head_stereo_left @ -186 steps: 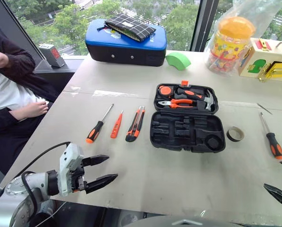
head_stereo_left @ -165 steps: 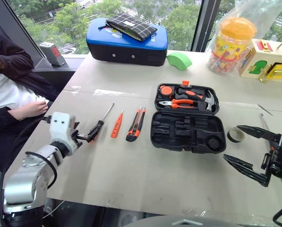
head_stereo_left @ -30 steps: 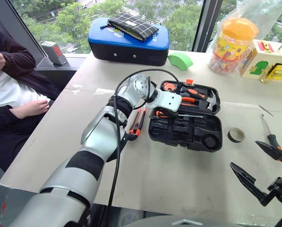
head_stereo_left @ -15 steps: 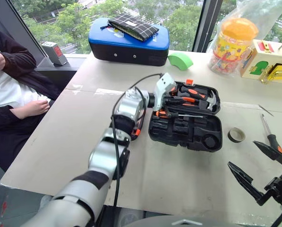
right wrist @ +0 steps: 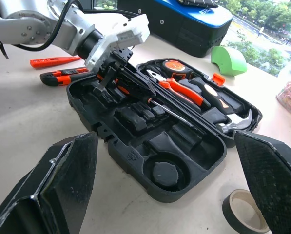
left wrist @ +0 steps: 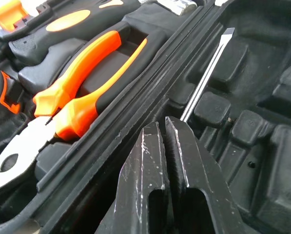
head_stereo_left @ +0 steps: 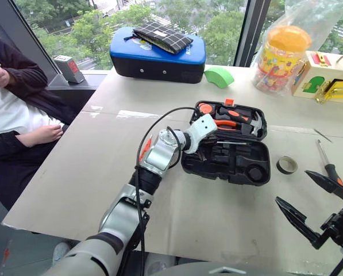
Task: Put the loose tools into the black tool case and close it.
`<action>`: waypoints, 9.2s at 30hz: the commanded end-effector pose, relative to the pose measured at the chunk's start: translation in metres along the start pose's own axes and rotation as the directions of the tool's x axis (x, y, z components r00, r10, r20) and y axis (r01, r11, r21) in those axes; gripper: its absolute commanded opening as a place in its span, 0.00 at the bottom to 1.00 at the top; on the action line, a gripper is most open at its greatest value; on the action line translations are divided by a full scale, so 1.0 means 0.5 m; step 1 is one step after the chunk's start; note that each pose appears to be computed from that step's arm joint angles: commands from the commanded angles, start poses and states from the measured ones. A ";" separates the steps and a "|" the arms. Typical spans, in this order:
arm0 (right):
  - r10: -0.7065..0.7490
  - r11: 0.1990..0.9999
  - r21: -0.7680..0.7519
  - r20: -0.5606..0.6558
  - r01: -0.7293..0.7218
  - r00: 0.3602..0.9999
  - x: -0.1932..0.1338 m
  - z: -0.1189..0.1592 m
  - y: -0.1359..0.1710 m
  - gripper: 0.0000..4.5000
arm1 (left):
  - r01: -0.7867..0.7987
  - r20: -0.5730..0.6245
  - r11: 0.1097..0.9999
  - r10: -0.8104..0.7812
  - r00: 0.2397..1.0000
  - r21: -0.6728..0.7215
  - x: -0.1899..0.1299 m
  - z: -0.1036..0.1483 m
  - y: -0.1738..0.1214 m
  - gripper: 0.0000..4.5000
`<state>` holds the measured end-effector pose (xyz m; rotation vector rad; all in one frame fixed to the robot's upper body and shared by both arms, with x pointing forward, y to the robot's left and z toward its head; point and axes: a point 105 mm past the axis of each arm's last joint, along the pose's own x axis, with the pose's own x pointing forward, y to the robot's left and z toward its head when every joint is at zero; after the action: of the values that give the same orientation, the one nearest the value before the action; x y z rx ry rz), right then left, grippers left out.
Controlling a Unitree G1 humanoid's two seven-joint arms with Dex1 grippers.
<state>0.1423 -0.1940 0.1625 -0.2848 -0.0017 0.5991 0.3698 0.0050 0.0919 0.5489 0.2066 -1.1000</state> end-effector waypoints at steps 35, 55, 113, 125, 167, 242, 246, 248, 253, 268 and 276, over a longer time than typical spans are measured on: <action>-0.358 0.720 0.125 -0.775 0.682 0.520 -0.017 -0.263 -0.394 0.45 | 0.512 0.435 0.859 -0.464 0.772 0.006 -0.181 0.177 -0.157 0.95; 0.292 0.891 -0.199 -0.437 -0.408 0.851 0.276 -0.001 -0.118 0.10 | 0.251 0.434 0.942 -0.135 0.891 -0.223 -0.336 0.004 -0.106 0.95; 0.510 0.860 -0.072 0.086 -0.505 0.856 0.274 0.028 -0.012 0.17 | -0.425 0.096 0.745 0.543 0.834 -0.515 -0.401 -0.108 -0.006 0.95; 0.628 0.777 -0.110 0.070 -0.620 0.775 0.206 0.087 0.041 0.99 | -0.681 -0.246 0.563 0.657 0.712 -0.468 -0.369 -0.189 0.005 0.95; 0.166 0.979 -0.109 -0.064 -0.172 0.984 0.042 0.045 -0.019 1.00 | 0.345 -0.104 0.771 -0.345 0.933 0.535 -0.123 -0.009 0.008 0.08; 0.144 0.984 -0.096 -0.053 -0.149 0.988 0.051 0.036 -0.014 1.00 | 0.306 -0.170 0.949 -0.291 0.942 0.075 -0.070 -0.121 -0.030 0.01; 0.155 0.983 -0.091 -0.049 -0.159 0.987 0.057 0.033 -0.013 1.00 | 0.257 -0.185 0.954 -0.227 0.956 0.156 -0.048 -0.135 -0.022 0.01; 0.158 0.983 -0.092 -0.047 -0.161 0.986 0.059 0.033 -0.013 1.00 | 0.251 -0.167 0.957 -0.227 0.960 0.145 -0.042 -0.134 -0.024 0.01; 0.158 0.983 -0.091 -0.045 -0.162 0.986 0.059 0.034 -0.013 1.00 | 0.196 -0.023 0.975 -0.194 0.981 0.108 -0.046 -0.097 -0.008 0.01; 0.180 0.979 -0.090 -0.022 -0.182 0.983 0.077 0.032 -0.017 1.00 | 0.217 0.222 0.967 -0.185 0.957 -0.133 -0.097 -0.002 -0.012 0.01; 0.176 0.980 -0.091 -0.032 -0.178 0.984 0.070 0.034 -0.013 1.00 | 0.172 0.109 0.976 -0.158 0.981 -0.134 -0.067 -0.038 -0.022 0.01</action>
<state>0.1763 -0.1768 0.1696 -0.3571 0.0479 0.7775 0.3482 0.0371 0.0971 0.3111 0.2108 -1.2664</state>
